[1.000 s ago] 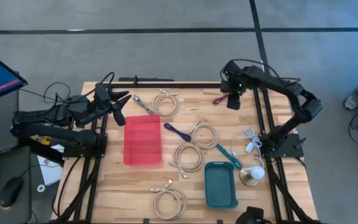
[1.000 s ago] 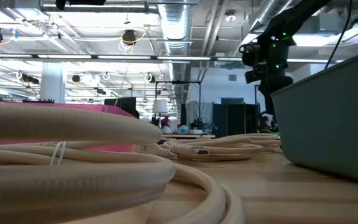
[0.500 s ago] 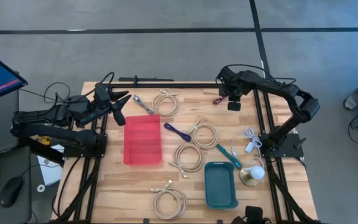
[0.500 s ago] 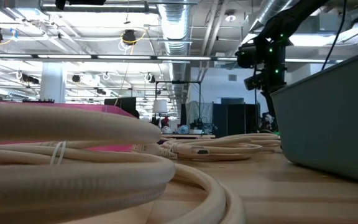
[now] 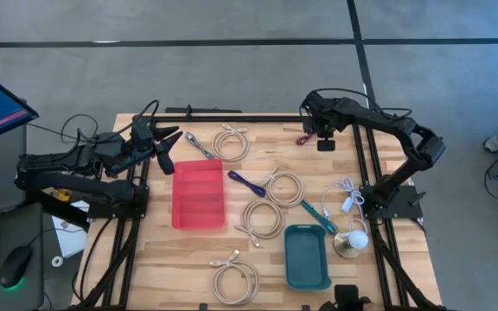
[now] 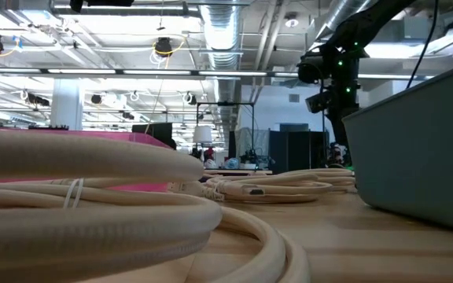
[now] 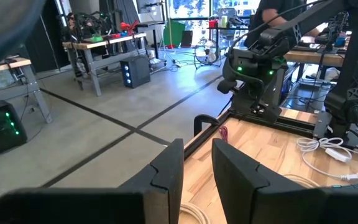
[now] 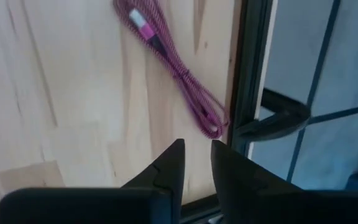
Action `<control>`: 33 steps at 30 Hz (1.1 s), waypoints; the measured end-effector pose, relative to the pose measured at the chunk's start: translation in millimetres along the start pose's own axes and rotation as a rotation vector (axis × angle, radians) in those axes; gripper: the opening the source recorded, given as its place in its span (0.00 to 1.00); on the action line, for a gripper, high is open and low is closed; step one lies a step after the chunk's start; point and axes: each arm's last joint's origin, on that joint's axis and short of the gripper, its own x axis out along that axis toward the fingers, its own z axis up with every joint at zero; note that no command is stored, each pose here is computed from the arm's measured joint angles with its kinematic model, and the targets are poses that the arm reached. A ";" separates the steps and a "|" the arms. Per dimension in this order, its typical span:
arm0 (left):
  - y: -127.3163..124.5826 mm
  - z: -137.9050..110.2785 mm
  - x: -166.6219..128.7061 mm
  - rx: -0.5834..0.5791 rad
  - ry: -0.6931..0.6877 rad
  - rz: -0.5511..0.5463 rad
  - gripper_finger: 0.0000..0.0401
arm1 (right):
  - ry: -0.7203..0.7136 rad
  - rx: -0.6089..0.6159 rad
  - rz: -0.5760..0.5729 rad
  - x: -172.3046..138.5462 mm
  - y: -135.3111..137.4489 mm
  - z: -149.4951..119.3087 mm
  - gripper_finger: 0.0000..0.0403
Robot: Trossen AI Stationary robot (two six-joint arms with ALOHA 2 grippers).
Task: Pick & Place USB Port
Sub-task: Put the red charger cable into the red bin
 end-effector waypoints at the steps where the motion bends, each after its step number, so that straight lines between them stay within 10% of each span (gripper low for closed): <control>1: 0.1 0.0 -0.1 0.000 0.000 0.000 0.21 | -0.008 -0.002 -0.006 -0.5 0.5 1.7 0.21; 13: 0.0 0.0 0.0 0.000 0.000 0.000 0.21 | -0.050 -0.043 -0.036 4.8 5.9 19.3 0.59; 33: 0.1 -0.2 -0.1 0.001 0.002 0.000 0.21 | 0.082 -0.093 0.063 57.3 -16.0 50.1 0.52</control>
